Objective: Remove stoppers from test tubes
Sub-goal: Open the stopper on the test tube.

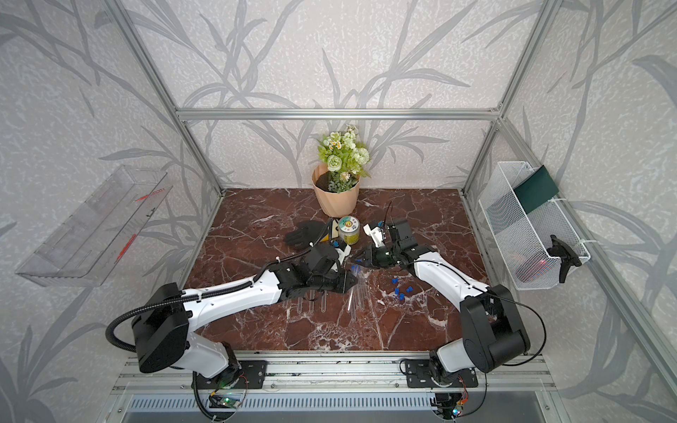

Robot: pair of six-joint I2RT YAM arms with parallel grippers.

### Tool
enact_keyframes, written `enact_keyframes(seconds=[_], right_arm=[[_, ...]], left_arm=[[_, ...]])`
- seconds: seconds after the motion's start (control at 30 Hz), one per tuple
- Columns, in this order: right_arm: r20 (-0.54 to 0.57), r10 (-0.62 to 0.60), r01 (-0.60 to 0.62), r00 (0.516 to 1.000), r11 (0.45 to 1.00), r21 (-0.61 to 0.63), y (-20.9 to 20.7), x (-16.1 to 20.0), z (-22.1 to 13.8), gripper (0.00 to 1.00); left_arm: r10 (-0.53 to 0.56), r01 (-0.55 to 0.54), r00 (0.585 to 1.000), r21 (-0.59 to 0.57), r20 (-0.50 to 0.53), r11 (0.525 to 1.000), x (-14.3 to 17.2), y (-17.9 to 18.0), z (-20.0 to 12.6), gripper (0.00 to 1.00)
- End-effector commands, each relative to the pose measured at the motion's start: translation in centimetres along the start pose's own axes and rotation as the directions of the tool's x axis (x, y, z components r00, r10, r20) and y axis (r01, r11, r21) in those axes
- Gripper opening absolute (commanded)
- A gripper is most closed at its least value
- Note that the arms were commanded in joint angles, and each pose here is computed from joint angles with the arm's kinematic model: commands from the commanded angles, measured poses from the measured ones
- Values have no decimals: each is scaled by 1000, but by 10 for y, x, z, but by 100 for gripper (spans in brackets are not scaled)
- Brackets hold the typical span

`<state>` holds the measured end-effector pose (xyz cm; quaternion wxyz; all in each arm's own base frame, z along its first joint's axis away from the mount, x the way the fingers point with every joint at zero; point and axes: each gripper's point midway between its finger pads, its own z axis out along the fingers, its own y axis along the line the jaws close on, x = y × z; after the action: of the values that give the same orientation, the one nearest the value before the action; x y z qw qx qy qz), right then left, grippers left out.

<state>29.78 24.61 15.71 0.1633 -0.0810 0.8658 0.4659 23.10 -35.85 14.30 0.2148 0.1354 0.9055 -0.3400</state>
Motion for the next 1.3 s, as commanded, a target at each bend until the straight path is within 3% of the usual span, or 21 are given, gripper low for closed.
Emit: enact_keyframes(seconds=[0.0,0.23,0.73,1.27], right_arm=[[121,-64,63,991,998,18,5,-36,-13,2],[172,-23,28,985,999,-24,5,-49,-23,2],[142,-84,75,986,995,63,-2,-47,-27,2],[199,-71,64,977,997,38,2,-67,-39,2]], left_arm=[[-12,7,995,-51,-98,999,29,15,-1,0],[-17,12,995,-55,-95,998,30,17,-2,0],[-17,11,994,-58,-104,998,31,17,-2,0],[-17,10,994,-68,-109,998,35,20,-4,0]])
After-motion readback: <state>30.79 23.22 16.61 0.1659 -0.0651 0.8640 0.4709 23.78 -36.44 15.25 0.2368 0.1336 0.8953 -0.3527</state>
